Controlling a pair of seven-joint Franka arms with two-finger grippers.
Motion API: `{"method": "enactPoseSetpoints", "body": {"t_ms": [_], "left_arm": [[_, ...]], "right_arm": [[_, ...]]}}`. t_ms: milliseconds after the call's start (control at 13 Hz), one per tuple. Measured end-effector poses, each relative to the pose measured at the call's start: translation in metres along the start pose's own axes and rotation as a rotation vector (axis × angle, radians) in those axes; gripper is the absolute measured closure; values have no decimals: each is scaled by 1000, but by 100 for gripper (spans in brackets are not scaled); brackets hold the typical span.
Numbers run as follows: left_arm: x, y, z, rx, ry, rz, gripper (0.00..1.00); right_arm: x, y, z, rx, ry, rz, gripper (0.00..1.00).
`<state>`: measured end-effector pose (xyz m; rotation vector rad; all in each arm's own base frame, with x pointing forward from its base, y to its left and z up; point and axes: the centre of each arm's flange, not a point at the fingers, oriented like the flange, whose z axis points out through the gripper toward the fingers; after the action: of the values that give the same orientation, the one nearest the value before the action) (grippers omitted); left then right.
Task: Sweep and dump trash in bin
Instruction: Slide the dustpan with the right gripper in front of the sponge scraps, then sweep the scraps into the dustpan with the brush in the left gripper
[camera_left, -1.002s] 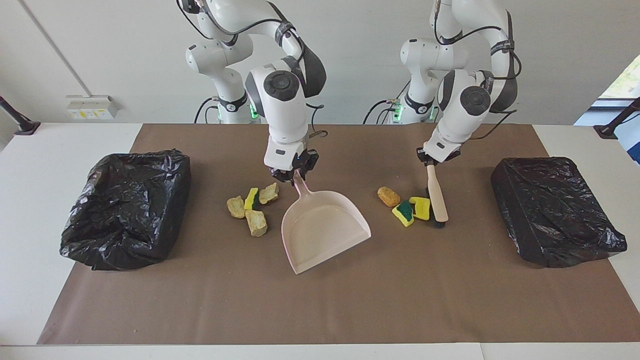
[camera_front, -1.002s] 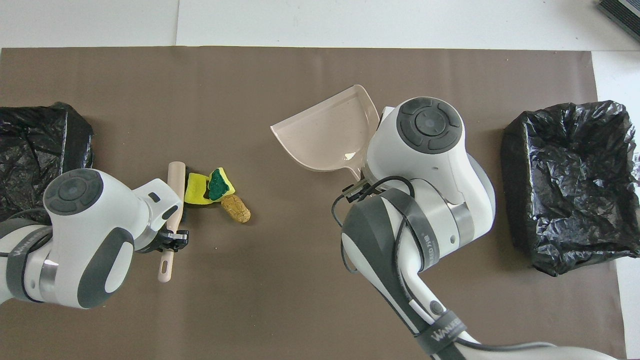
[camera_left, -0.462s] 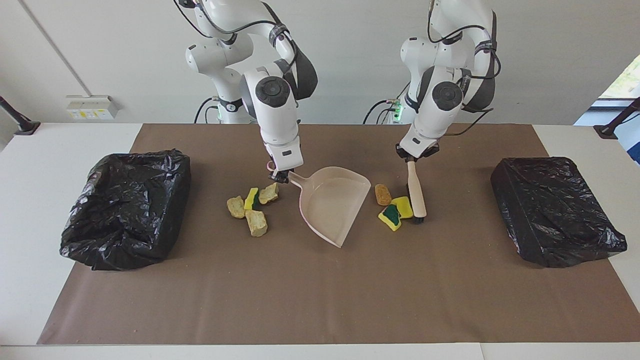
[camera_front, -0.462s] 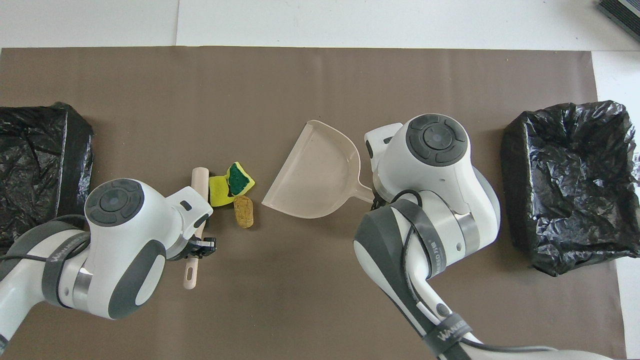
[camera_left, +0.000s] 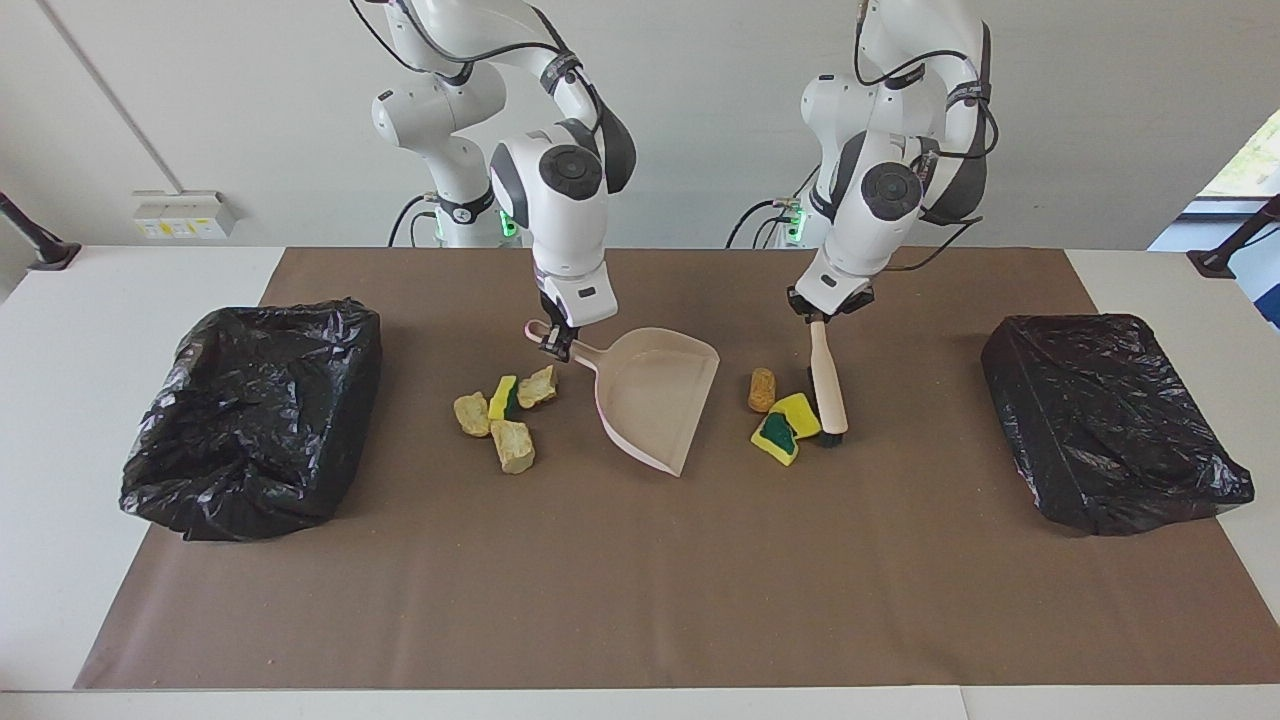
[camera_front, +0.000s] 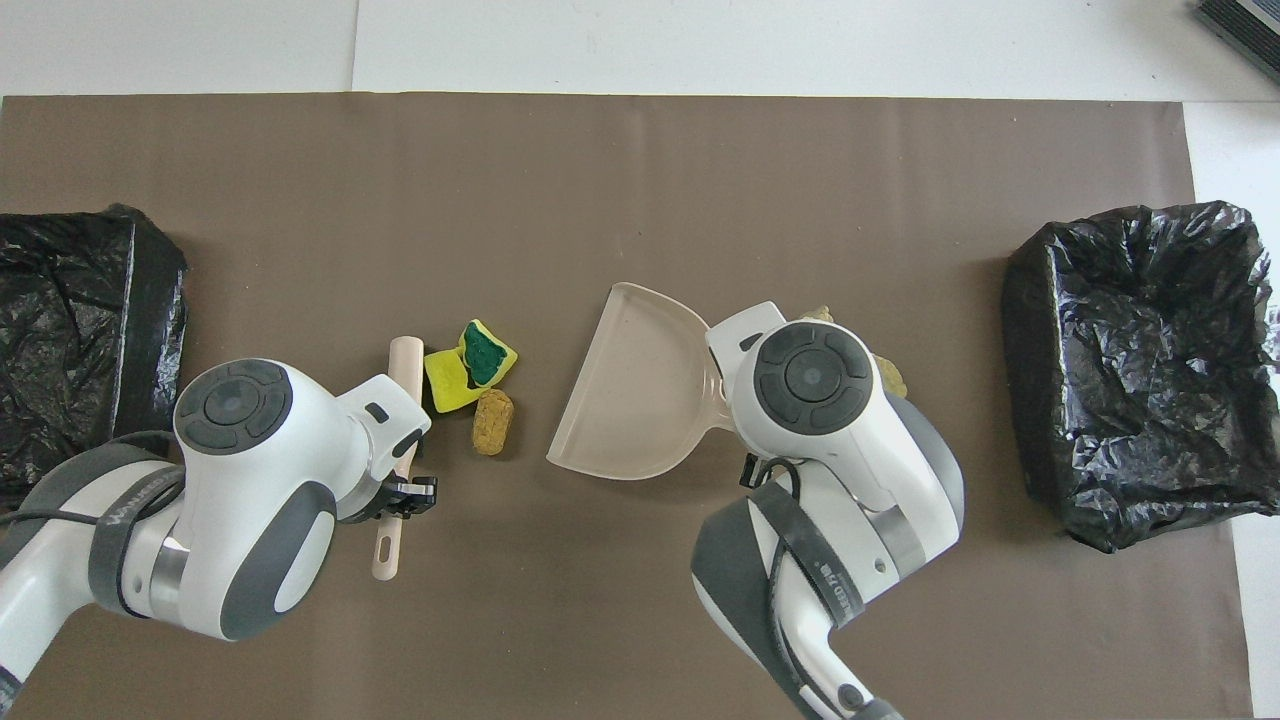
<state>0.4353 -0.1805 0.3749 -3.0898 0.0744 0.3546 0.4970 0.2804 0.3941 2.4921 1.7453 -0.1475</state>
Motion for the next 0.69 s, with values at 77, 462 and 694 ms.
{"method": "enactPoseSetpoints", "body": {"t_ms": [77, 462, 694], "left_arm": [[0, 2, 0, -8, -2, -1, 74], [-17, 50, 0, -69, 4, 59, 74], [-43, 100, 3, -74, -3, 134, 74]], "right_arm": [[7, -11, 6, -3, -9, -9, 68], [36, -51, 32, -4, -28, -30, 68], [39, -53, 35, -6, -29, -22, 68]]}}
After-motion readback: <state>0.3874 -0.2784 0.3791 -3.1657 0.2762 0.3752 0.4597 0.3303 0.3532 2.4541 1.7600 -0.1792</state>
